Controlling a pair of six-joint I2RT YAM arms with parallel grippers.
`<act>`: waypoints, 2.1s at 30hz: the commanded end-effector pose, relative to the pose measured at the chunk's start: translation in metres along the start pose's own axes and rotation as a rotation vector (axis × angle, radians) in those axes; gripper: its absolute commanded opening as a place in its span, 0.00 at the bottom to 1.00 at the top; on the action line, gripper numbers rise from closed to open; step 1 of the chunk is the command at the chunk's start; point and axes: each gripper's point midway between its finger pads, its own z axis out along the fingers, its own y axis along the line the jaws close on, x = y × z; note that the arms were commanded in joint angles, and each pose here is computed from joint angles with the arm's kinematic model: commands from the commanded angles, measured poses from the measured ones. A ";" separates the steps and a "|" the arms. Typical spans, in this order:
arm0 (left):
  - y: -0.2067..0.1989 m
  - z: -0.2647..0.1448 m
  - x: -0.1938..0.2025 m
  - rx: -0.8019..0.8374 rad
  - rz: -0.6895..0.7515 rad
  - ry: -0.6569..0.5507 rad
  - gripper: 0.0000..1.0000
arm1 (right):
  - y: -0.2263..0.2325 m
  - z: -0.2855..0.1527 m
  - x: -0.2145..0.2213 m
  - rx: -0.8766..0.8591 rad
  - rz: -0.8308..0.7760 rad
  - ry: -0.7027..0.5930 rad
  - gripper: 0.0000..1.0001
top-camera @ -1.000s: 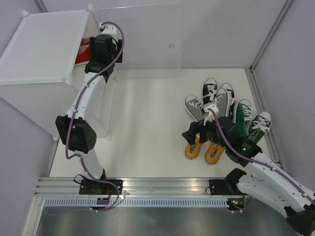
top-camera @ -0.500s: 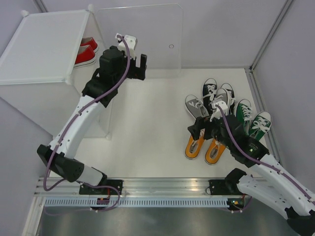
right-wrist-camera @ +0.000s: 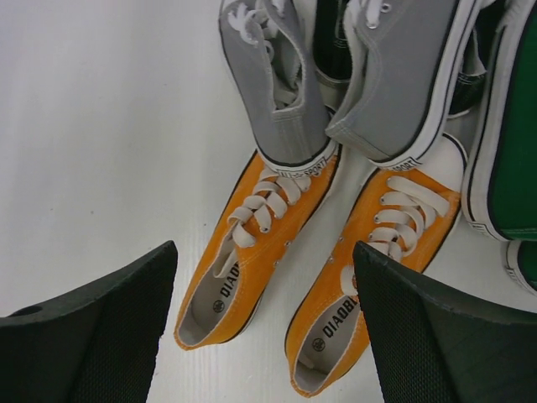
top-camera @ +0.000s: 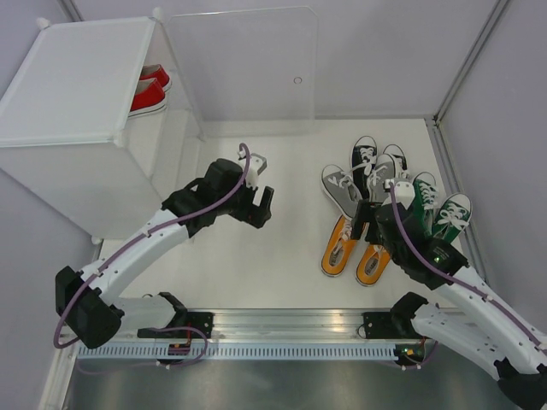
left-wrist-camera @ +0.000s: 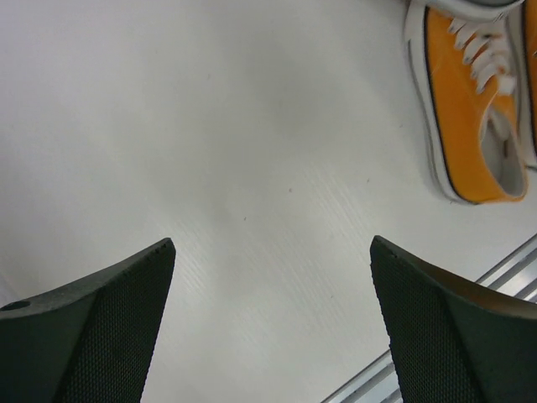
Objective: Place and organize the shoes in the shoe cabinet
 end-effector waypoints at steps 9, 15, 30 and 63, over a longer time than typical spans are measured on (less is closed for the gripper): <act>0.037 0.001 0.075 -0.175 -0.061 0.209 1.00 | -0.041 0.034 -0.018 0.302 0.025 -0.009 0.73; 0.043 0.003 0.087 -0.183 -0.040 0.241 1.00 | -0.082 0.073 -0.039 0.436 0.158 -0.003 0.70; 0.073 -0.008 0.107 -0.348 -0.019 0.240 1.00 | -0.139 0.157 -0.022 0.742 0.134 0.127 0.71; 0.074 -0.001 0.116 -0.346 -0.008 0.281 0.99 | -0.145 0.161 0.007 0.742 0.019 0.301 0.78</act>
